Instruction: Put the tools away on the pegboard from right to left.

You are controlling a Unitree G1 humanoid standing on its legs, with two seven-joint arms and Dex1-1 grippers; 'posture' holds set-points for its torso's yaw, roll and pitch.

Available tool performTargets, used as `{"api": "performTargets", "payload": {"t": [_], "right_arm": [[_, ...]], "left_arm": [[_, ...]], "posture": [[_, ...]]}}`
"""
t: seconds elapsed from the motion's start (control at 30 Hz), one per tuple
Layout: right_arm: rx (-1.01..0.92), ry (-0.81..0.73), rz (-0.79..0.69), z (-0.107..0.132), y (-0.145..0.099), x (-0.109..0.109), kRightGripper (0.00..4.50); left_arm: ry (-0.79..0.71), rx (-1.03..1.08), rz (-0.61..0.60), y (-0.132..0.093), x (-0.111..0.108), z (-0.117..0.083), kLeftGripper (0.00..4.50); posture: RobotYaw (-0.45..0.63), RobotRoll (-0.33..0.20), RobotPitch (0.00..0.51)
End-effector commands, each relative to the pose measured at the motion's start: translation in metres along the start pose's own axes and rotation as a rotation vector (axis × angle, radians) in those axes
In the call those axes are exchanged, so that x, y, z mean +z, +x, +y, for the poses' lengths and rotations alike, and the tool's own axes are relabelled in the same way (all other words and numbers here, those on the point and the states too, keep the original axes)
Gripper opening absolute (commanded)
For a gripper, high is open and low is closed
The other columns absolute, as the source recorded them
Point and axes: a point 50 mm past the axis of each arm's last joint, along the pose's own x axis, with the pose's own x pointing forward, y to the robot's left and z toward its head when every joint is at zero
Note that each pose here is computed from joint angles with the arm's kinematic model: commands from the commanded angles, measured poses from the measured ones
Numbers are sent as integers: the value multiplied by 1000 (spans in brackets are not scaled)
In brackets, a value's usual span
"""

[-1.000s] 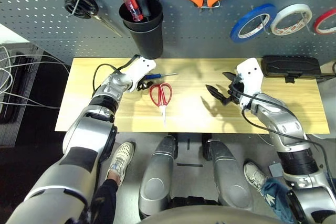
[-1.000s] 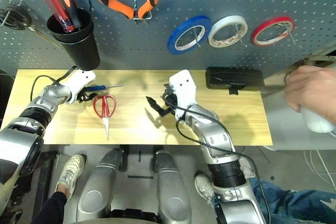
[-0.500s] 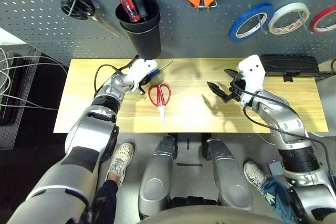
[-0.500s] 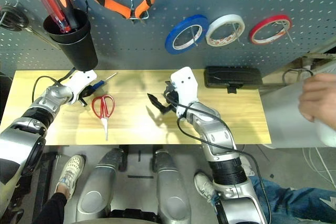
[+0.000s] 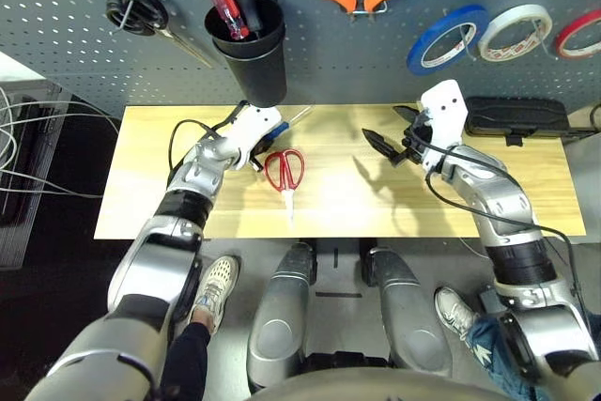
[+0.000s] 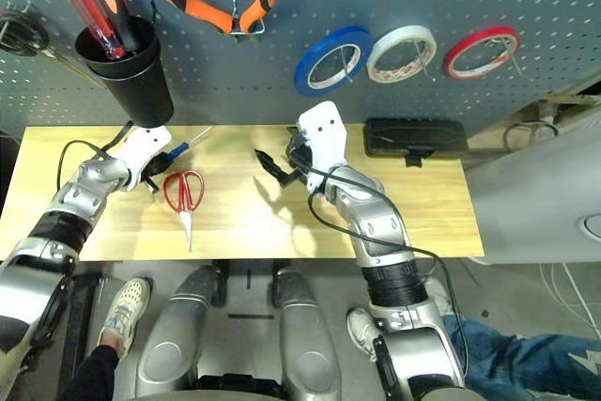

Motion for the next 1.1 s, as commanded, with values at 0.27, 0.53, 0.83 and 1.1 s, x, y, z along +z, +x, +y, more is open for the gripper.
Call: {"api": "performTargets", "payload": {"t": [0.27,0.53,0.83,1.1], "right_arm": [[65,-16,22,3,6,-9,4500],[10,-27,80,-11,-10,-24,4500],[-32,-15,97,-12,-20,-30,4500],[-54,-6,108,-11,-26,-33,4500]], "left_arm": [[28,-25,52,-33,0,-13,706],[265,-115,-70,-13,14,-32,706],[553,-200,-219,17,40,-45,706],[836,-276,-324,36,53,-54,706]], "posture": [[200,0,288],[172,0,283],[137,0,291],[116,0,302]]}}
